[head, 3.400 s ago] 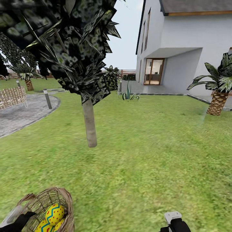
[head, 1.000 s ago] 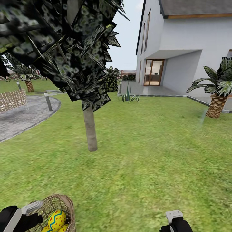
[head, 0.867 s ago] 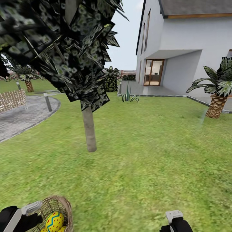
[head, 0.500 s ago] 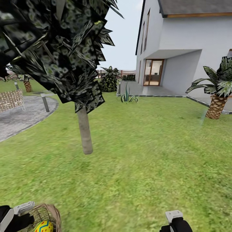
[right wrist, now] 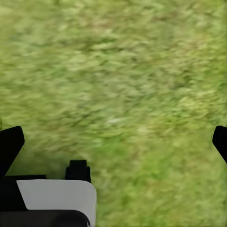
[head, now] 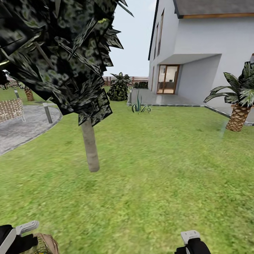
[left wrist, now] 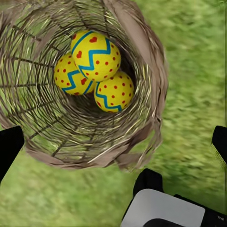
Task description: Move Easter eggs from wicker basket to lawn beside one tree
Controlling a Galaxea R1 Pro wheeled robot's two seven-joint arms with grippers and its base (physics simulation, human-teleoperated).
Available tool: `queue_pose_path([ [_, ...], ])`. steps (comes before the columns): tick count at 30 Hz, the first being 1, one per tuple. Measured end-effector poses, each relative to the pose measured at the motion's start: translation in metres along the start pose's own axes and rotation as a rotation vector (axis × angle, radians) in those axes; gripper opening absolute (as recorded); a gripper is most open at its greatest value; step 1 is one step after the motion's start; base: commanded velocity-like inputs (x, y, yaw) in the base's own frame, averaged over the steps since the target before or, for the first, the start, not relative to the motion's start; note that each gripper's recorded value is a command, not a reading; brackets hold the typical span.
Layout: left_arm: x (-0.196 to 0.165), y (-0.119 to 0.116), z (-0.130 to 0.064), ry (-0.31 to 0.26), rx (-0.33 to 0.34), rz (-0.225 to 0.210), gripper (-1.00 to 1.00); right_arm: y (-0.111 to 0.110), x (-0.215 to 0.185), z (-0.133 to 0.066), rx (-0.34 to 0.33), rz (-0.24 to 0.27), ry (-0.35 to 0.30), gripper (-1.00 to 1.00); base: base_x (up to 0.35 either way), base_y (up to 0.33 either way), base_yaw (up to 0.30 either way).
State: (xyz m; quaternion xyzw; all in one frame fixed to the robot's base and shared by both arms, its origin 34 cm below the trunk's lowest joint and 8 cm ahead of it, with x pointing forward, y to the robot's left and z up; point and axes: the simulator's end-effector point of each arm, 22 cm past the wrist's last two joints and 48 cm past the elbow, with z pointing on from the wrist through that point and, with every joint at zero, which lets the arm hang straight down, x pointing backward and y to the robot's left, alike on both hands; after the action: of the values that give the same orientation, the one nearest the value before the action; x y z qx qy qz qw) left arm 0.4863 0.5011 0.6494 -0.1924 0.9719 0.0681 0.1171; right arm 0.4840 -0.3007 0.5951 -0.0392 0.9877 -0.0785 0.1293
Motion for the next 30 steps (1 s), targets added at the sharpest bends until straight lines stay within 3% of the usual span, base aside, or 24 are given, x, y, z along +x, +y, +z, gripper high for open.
queue_pose_path([
  [6,-0.001,0.004,0.000,-0.002,-0.010,0.002,1.00,0.001,0.000,0.000,-0.001,0.000,0.000,1.00,0.191,0.064,0.000],
  [8,-0.010,0.025,-0.005,-0.015,-0.044,0.008,1.00,0.002,0.000,0.000,-0.002,0.000,-0.001,1.00,0.024,0.008,0.000],
  [11,-0.013,0.032,-0.007,-0.019,-0.054,0.010,1.00,0.002,-0.001,0.000,-0.001,-0.001,-0.001,1.00,0.009,0.003,0.000],
  [30,-0.014,0.033,-0.005,-0.022,-0.049,0.001,1.00,0.002,0.000,0.003,-0.001,-0.001,-0.001,1.00,0.000,0.000,0.000],
])
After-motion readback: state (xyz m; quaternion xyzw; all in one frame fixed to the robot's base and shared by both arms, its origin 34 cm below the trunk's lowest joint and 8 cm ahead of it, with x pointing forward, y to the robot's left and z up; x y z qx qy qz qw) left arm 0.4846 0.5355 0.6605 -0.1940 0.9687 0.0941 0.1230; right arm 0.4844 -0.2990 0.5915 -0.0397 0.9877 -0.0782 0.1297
